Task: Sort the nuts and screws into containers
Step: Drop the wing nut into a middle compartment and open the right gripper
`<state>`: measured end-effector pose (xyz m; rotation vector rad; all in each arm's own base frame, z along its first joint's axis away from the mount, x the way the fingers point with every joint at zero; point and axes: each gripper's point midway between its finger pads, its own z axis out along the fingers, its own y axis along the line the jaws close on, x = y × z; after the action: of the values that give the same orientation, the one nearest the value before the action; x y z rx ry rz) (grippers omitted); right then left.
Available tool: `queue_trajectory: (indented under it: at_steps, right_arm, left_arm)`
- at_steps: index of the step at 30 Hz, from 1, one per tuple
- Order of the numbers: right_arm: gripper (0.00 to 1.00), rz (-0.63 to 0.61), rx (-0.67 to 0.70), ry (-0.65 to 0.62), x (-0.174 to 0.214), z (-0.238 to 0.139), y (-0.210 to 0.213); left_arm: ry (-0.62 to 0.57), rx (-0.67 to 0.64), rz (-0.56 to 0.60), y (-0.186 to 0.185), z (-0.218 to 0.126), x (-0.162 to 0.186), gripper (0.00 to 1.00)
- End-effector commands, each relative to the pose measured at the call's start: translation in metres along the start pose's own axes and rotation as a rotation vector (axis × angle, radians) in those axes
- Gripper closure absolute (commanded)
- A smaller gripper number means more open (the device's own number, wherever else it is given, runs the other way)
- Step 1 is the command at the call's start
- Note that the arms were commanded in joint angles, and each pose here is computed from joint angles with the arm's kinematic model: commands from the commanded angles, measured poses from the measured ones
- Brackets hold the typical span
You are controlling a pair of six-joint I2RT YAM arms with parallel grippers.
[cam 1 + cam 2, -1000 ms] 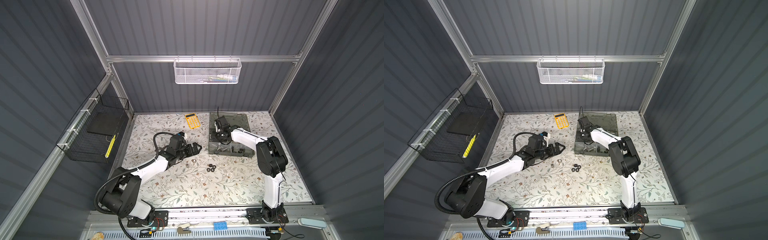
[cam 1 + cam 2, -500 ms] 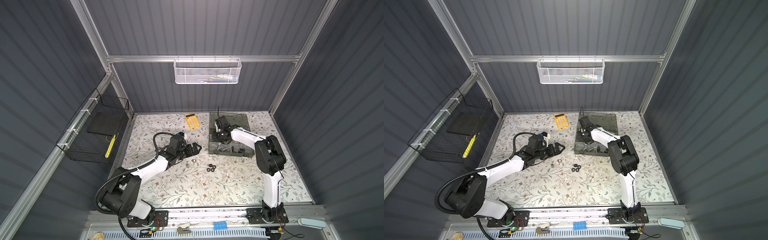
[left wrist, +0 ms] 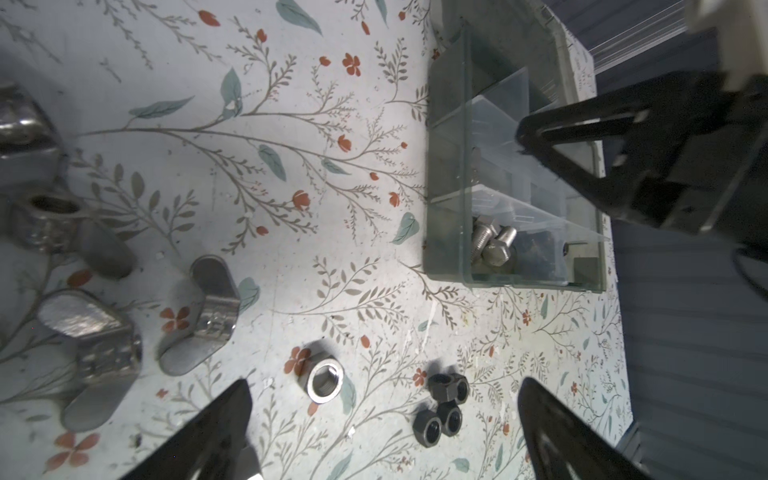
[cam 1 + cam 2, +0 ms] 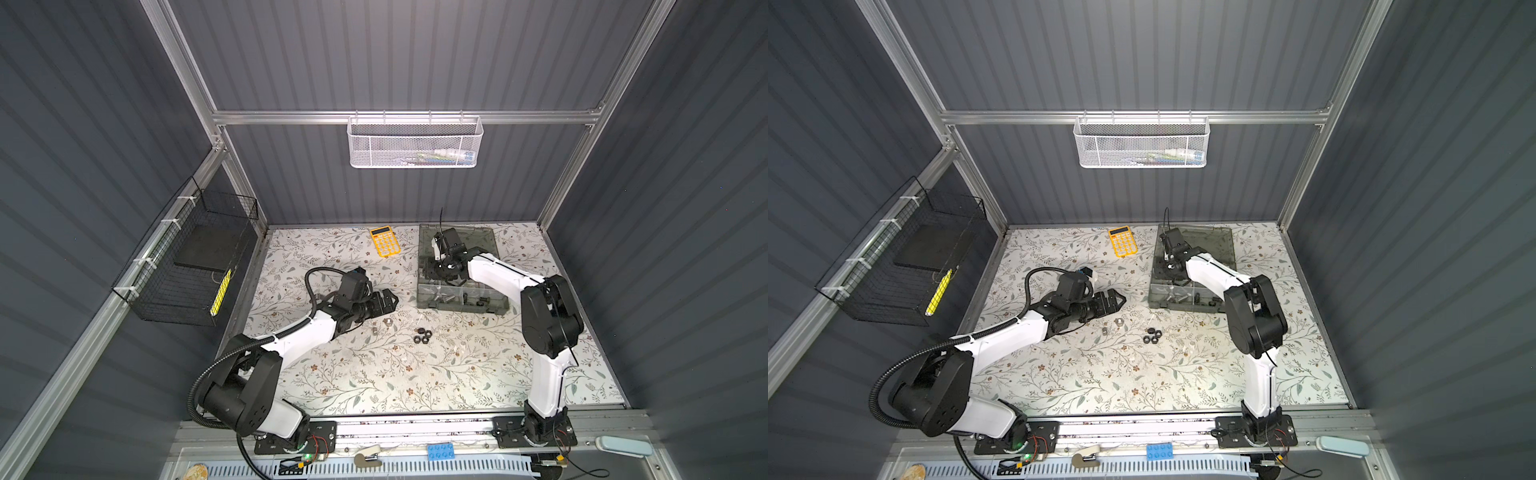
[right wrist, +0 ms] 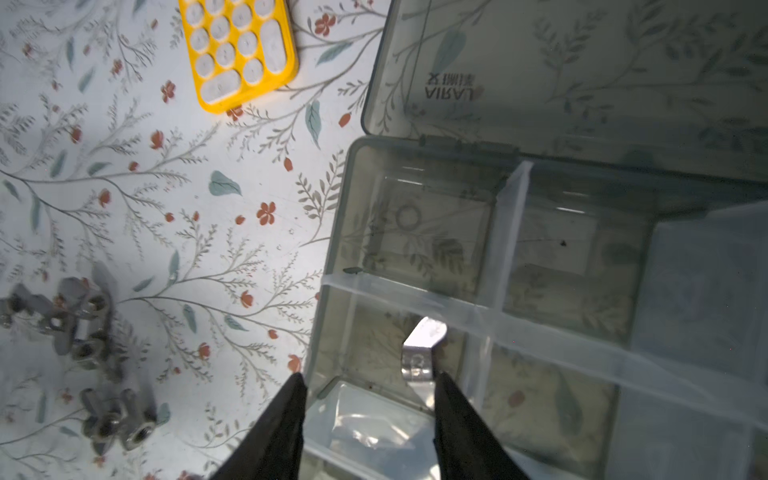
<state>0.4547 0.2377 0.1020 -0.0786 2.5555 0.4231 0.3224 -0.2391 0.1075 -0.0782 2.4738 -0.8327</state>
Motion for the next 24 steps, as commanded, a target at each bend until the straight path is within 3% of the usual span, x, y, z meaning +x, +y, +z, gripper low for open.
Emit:
queue_trajectory:
  at_steps: [1,5,12,19,24]
  right_arm:
    - [0.4,0.008,-0.032,-0.042,-0.006,-0.022,0.006]
    - [0.26,0.004,-0.07,-0.082,-0.005,-0.047,0.015]
    - [0.01,-0.05,-0.076,-0.154,0.028,-0.085,0.023]
    - [0.01,-0.182,-0.129,-0.225,0.077,-0.098,0.043]
    - [0.01,-0.221,-0.197,-0.233,0.084,-0.094,0.054]
  left_arm:
    - [-0.021,-0.072,0.071,0.001,-0.013,-0.012,0.0]
    - [0.006,-0.184,0.135,0.011,-0.015,-0.02,0.0]
    - [0.06,-0.248,0.203,0.016,-0.008,-0.024,0.0]
    - [0.144,-0.315,0.24,0.035,0.009,-0.013,0.01]
    - [0.199,-0.346,0.256,0.042,0.02,-0.009,0.05]
